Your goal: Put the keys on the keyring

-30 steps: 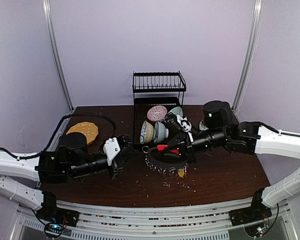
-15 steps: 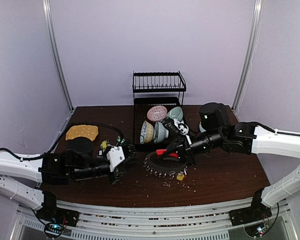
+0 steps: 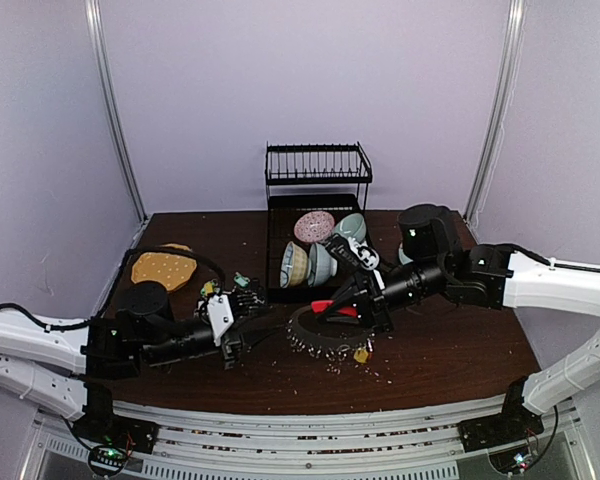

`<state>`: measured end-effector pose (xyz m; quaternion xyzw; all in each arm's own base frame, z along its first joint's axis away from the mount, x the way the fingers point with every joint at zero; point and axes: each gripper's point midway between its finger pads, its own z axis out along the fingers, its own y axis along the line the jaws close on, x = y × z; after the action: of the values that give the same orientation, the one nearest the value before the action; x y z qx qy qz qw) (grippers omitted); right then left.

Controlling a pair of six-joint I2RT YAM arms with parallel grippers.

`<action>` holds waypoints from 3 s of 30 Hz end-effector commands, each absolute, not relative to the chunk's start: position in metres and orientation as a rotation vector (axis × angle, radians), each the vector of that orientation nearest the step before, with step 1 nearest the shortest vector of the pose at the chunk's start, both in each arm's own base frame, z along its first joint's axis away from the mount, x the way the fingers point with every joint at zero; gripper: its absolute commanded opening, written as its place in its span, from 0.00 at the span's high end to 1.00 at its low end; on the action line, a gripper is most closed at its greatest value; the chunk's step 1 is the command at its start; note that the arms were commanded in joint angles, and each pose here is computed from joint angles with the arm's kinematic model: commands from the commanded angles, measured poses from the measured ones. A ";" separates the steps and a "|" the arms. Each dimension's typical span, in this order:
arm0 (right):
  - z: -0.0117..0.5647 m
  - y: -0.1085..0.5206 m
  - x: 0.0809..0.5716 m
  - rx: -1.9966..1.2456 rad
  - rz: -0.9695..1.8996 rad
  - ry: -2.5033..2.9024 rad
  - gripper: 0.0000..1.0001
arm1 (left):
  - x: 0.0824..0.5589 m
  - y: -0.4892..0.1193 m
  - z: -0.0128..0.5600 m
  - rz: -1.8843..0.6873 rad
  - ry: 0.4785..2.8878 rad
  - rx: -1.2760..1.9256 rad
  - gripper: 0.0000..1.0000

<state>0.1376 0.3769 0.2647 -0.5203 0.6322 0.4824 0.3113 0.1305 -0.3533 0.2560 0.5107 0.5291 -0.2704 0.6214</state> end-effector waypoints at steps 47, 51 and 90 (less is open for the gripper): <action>0.282 0.375 0.157 -1.258 1.178 1.643 1.00 | 0.142 -0.361 0.292 -0.733 1.253 0.977 0.63; 0.281 0.374 0.157 -1.259 1.177 1.641 1.00 | 0.147 -0.360 0.291 -0.707 1.296 0.966 0.67; 0.286 0.375 0.143 -1.320 1.247 1.598 1.00 | 0.154 -0.362 0.268 -0.498 1.197 1.096 0.77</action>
<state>0.1491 0.3768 0.2707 -0.5034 0.6404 0.4692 0.3411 0.1557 -0.3555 0.2545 0.4886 0.5528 -0.2098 0.6417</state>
